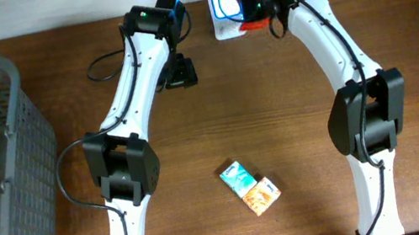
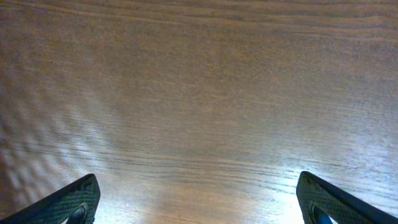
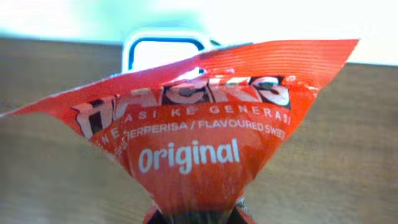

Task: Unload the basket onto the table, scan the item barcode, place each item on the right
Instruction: 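Carry the red bag to the right edge and drop it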

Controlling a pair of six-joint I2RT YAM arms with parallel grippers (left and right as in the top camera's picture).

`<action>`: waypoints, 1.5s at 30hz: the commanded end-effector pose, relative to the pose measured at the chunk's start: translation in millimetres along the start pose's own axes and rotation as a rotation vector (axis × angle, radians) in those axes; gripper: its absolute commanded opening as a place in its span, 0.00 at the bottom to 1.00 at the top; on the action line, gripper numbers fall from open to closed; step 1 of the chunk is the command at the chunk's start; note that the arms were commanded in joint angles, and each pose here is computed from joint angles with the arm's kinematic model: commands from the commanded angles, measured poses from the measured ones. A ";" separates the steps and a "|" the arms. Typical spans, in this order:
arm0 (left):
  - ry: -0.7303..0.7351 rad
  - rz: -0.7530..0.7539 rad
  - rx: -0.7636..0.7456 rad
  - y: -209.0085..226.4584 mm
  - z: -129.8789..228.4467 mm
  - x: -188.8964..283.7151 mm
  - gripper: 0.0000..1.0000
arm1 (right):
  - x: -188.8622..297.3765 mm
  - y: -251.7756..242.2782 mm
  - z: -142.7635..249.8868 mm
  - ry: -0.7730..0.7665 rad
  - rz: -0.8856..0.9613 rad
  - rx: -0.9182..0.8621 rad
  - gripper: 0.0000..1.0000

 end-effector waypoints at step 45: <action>0.167 0.234 -0.179 -27.4 36.6 16.7 0.99 | 316.7 -324.3 94.6 0.094 0.457 -1.017 0.73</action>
Point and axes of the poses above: each gripper's point midway between its finger pads, its own x axis back along the fingers, its own y axis along the line the jaws close on, z = x × y, the point moved 3 cm from there along x, back along the fingers, and after that the axes turned 3 degrees about -x, right-handed, at the moved point
